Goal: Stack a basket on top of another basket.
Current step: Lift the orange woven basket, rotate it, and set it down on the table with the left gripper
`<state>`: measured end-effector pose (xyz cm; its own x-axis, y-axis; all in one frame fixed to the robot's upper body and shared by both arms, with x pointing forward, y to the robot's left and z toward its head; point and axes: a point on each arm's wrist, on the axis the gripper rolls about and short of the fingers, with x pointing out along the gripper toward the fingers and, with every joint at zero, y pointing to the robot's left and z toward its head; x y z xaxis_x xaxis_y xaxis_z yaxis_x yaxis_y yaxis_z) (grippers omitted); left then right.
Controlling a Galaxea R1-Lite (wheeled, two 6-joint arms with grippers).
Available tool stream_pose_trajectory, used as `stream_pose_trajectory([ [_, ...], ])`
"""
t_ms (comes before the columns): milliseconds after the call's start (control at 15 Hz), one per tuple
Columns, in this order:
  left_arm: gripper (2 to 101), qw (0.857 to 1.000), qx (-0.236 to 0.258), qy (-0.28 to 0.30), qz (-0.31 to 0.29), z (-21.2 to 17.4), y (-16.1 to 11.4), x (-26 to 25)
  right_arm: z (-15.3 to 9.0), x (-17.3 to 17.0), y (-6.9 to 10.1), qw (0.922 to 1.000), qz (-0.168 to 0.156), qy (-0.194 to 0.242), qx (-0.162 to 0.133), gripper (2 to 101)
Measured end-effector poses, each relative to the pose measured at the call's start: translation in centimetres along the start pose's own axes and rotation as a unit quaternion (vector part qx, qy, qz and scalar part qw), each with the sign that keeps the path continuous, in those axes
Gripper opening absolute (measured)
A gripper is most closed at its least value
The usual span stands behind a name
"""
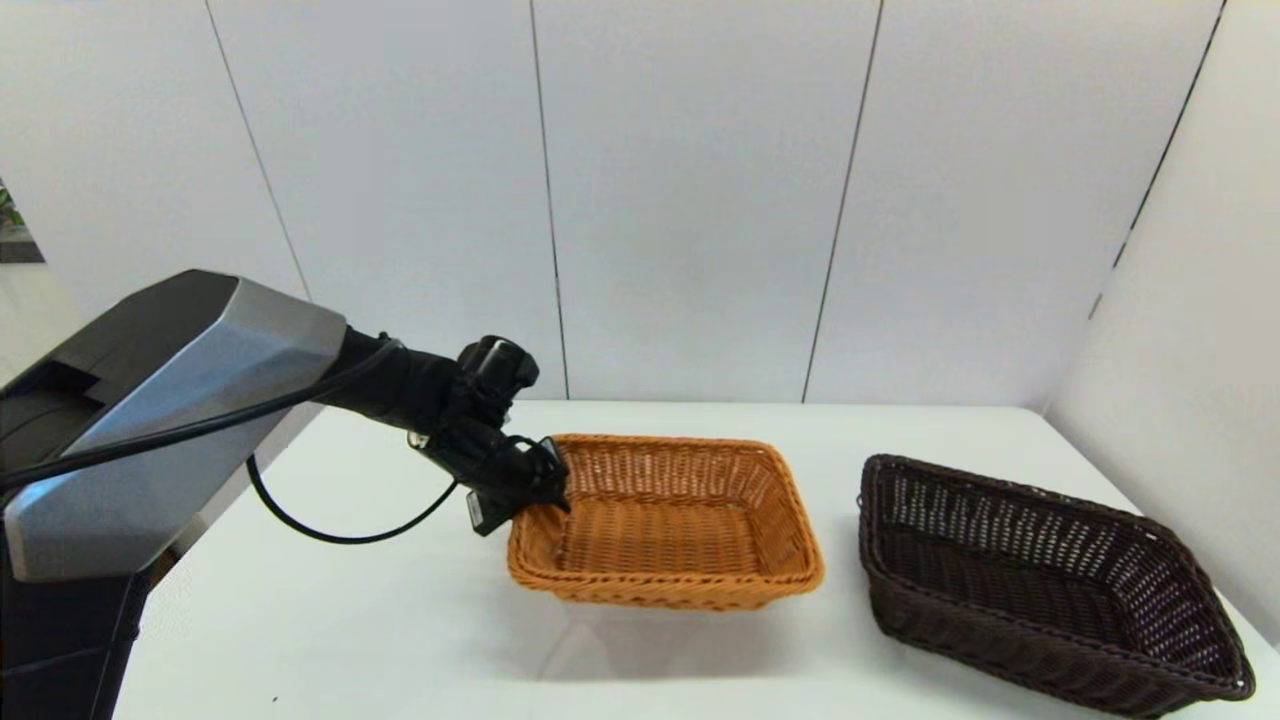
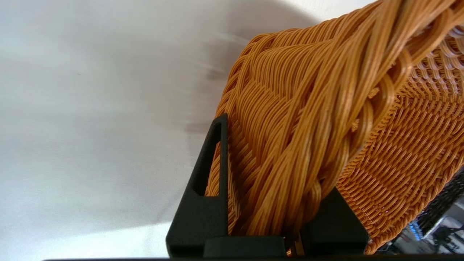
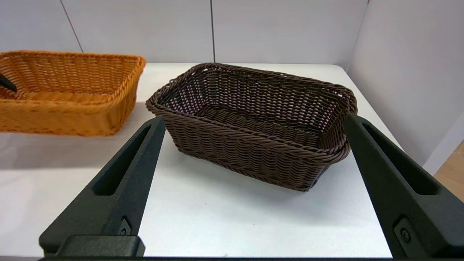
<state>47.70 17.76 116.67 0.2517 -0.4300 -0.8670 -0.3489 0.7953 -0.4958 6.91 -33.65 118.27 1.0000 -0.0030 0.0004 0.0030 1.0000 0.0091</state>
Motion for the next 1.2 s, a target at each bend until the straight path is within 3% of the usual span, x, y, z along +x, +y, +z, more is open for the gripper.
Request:
stream_pose_trajectory([
  [1200, 25.6, 0.999, -0.01, -0.02, 0.03, -0.1, -0.1, 1.2, 0.0, 0.0, 0.0, 1.0, 0.0, 0.0, 0.0, 97.7],
])
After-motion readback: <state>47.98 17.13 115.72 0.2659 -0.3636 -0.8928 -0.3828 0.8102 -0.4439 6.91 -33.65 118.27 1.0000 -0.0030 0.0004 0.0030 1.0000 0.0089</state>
